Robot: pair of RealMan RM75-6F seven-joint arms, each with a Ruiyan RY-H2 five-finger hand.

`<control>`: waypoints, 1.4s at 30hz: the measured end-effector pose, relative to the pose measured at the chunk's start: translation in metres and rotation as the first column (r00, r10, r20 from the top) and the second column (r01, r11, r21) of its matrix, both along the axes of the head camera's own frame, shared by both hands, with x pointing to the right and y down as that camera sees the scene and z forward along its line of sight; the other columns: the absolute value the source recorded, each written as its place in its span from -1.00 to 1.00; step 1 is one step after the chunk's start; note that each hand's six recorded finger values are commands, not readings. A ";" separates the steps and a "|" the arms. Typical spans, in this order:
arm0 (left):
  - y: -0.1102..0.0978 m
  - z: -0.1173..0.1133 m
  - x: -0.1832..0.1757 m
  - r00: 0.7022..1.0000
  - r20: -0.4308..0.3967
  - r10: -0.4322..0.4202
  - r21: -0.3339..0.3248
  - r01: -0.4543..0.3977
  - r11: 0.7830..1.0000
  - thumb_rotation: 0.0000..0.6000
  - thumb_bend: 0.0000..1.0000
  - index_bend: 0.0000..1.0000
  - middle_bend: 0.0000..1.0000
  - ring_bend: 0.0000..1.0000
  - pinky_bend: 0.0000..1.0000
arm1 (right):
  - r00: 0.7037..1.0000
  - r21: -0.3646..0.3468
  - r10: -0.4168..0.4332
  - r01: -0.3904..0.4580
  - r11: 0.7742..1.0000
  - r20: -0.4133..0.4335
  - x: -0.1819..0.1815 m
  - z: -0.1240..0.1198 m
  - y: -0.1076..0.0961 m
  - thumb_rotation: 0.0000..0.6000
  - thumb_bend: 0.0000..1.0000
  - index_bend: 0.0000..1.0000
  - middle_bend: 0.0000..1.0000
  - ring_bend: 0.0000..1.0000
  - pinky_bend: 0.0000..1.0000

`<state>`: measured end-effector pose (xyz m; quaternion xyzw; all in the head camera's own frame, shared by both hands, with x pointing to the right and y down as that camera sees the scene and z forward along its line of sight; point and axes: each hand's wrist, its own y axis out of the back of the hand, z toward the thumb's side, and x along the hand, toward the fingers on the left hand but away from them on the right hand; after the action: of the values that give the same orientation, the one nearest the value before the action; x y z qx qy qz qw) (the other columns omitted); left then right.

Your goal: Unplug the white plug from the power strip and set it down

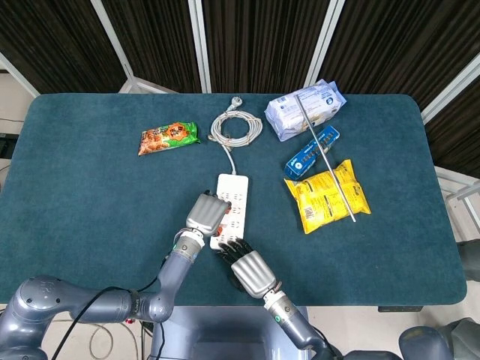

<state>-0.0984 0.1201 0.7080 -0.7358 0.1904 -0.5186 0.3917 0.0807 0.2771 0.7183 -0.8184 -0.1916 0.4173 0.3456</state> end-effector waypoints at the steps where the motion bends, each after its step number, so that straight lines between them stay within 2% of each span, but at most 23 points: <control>1: 0.000 0.000 0.000 1.000 0.000 -0.001 0.001 0.001 1.000 1.00 -0.36 0.63 0.67 -0.26 -0.45 | 1.000 0.001 -0.001 0.001 1.000 0.000 0.000 0.000 0.000 1.00 0.01 -0.55 -0.60 -0.65 -0.62; 10: -0.005 0.004 -0.006 1.000 0.008 -0.025 0.000 0.025 1.000 1.00 -0.36 0.63 0.67 -0.26 -0.45 | 1.000 -0.004 -0.002 0.002 1.000 -0.008 0.001 0.001 0.001 1.00 0.01 -0.55 -0.60 -0.65 -0.62; 23: -0.002 -0.007 0.005 0.999 -0.037 -0.008 0.012 0.008 1.000 1.00 -0.36 0.63 0.67 -0.26 -0.45 | 1.000 -0.007 -0.005 0.005 1.000 -0.003 0.000 -0.001 0.004 1.00 0.01 -0.55 -0.60 -0.64 -0.62; 28: -0.003 -0.006 0.008 1.000 -0.028 -0.002 0.009 0.003 1.000 1.00 -0.36 0.64 0.67 -0.26 -0.45 | 1.000 -0.014 -0.007 0.006 1.000 -0.006 0.000 0.000 0.006 1.00 0.01 -0.55 -0.60 -0.65 -0.62; 42: -0.004 -0.002 -0.015 1.000 0.000 -0.027 0.011 0.027 1.000 1.00 -0.35 0.65 0.69 -0.23 -0.42 | 1.000 -0.016 -0.014 0.014 1.000 -0.001 -0.004 -0.001 0.011 1.00 0.01 -0.55 -0.60 -0.64 -0.62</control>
<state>-0.1134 0.1162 0.7061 -0.7312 0.2031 -0.5226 0.3886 0.0772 0.2878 0.7176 -0.8221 -0.1823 0.4169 0.3422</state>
